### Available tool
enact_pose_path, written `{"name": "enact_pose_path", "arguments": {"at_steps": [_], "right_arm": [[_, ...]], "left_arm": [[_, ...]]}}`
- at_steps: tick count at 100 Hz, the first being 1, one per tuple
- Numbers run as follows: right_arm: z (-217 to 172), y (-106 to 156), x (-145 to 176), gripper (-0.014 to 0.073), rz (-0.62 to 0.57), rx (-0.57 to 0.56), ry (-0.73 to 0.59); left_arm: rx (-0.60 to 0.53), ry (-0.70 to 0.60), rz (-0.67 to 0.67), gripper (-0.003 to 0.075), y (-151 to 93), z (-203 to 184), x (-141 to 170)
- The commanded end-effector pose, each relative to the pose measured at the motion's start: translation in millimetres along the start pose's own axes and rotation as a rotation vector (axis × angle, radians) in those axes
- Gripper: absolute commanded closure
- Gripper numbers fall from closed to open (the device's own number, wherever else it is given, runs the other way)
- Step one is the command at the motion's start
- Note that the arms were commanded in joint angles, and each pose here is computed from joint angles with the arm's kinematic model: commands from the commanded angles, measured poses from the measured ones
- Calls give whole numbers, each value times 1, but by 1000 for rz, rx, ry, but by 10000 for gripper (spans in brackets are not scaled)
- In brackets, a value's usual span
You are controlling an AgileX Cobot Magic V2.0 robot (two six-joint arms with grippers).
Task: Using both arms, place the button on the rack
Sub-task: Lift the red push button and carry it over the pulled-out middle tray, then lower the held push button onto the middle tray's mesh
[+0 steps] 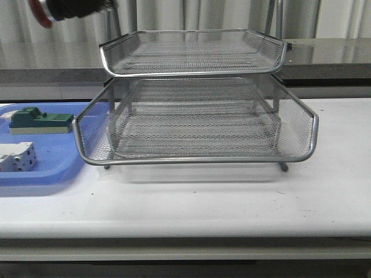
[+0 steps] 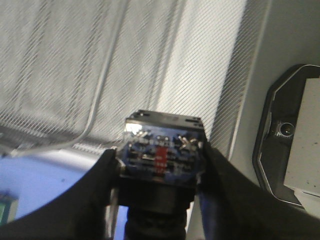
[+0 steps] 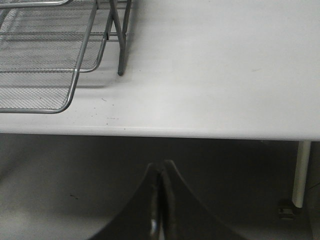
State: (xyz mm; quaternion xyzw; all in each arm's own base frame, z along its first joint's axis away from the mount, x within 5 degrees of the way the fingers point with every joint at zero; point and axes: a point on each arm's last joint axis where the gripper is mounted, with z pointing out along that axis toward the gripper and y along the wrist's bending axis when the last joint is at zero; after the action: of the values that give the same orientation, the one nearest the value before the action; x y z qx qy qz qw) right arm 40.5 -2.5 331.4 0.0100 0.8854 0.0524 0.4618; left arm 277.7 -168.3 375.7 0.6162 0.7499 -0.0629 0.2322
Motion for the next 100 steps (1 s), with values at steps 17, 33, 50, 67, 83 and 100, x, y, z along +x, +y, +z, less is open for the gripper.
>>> {"name": "enact_pose_path", "arguments": {"at_steps": [17, 33, 50, 67, 83, 100], "right_arm": [[-6, 1, -13, 664, -10, 1, -85], [-6, 1, -13, 664, -10, 1, -85], [-6, 1, -13, 664, -10, 1, -85], [-6, 1, -13, 664, -10, 1, -85], [-6, 1, -13, 664, -10, 1, -85], [-6, 1, -13, 664, -10, 1, -85]], "left_arm": [[44, -78, 89, 740, -22, 26, -41], [18, -100, 96, 740, -17, 57, -53], [-12, -100, 90, 740, -7, 83, -56], [15, -67, 83, 740, -4, 103, -55], [23, -49, 84, 723, -3, 111, -53], [24, -47, 84, 553, -3, 112, -53]]}}
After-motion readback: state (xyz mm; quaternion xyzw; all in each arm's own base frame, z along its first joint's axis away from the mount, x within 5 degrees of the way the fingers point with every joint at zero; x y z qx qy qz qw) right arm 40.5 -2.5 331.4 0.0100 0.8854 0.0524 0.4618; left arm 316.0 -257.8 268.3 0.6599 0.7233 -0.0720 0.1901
